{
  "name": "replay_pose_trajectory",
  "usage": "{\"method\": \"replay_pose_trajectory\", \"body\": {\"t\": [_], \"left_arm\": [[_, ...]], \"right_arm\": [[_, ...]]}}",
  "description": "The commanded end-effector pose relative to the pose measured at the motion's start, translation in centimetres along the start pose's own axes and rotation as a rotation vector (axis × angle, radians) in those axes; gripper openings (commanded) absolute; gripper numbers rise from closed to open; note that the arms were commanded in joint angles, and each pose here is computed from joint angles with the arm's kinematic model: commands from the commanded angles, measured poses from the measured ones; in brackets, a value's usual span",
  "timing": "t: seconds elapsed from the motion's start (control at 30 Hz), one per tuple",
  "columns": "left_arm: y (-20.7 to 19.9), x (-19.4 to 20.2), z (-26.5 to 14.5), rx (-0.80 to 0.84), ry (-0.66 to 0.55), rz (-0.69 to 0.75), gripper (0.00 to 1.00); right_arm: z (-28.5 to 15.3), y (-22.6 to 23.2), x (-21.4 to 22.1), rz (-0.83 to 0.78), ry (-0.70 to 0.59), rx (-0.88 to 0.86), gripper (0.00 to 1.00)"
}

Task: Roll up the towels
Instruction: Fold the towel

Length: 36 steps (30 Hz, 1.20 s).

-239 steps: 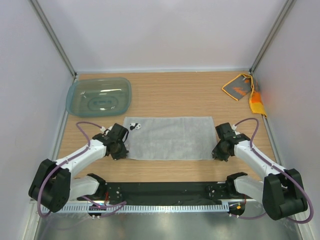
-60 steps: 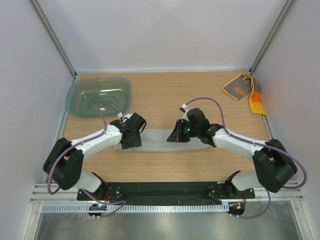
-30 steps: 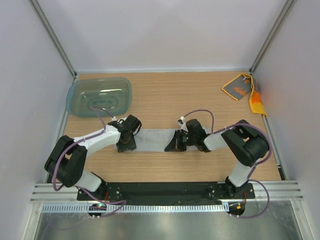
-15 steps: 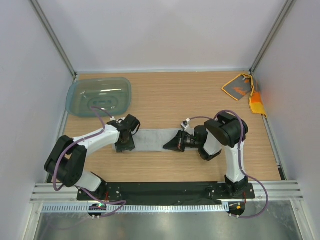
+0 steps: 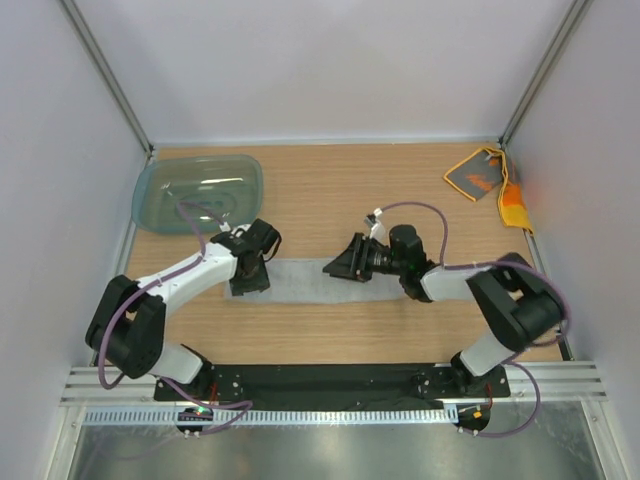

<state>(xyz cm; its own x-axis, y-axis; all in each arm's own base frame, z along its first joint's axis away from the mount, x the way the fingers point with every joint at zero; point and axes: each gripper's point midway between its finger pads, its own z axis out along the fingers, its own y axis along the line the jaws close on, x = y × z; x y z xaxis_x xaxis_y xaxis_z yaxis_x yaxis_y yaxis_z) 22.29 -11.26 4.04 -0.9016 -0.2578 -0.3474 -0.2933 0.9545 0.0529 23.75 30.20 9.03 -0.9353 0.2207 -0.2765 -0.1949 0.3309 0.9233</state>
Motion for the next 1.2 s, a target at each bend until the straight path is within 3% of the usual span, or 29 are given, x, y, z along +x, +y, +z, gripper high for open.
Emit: {"method": "replay_pose_trajectory", "body": {"t": [0.0, 0.1, 0.23, 0.27, 0.37, 0.53, 0.77, 1.17], "left_arm": [[-0.5, -3.2, -2.8, 0.031, -0.095, -0.001, 0.48], [-1.2, -4.8, -4.8, 0.057, -0.122, 0.017, 0.52], [-1.1, -6.2, -7.9, 0.087, -0.158, 0.062, 0.56], [-1.0, -6.4, -8.4, 0.092, -0.165, 0.079, 0.57], [0.0, -7.2, -10.6, 0.101, -0.215, 0.130, 0.57], [2.2, -7.3, -12.2, 0.081, -0.277, 0.199, 0.59], [3.6, -5.5, -10.4, 0.085, -0.293, 0.232, 0.60], [3.6, -5.6, -9.9, 0.085, -0.315, 0.217, 0.61]], "right_arm": [[-1.4, 1.1, -2.0, -0.180, -0.009, 0.172, 0.59], [-3.8, 2.7, -3.8, -0.209, -0.050, 0.289, 0.68], [-10.2, -0.9, -6.5, -0.049, -0.237, 0.557, 0.70], [-11.9, -2.8, -5.2, 0.056, -0.247, 0.630, 0.69], [-17.0, -5.2, -4.2, 0.155, -0.362, 0.796, 0.69], [-21.5, -6.8, -2.1, 0.235, -0.507, 0.934, 0.65], [-20.9, -10.4, -0.1, 0.343, -0.507, 0.967, 0.63], [-20.1, -12.9, -2.0, 0.338, -0.582, 0.941, 0.56]]}}
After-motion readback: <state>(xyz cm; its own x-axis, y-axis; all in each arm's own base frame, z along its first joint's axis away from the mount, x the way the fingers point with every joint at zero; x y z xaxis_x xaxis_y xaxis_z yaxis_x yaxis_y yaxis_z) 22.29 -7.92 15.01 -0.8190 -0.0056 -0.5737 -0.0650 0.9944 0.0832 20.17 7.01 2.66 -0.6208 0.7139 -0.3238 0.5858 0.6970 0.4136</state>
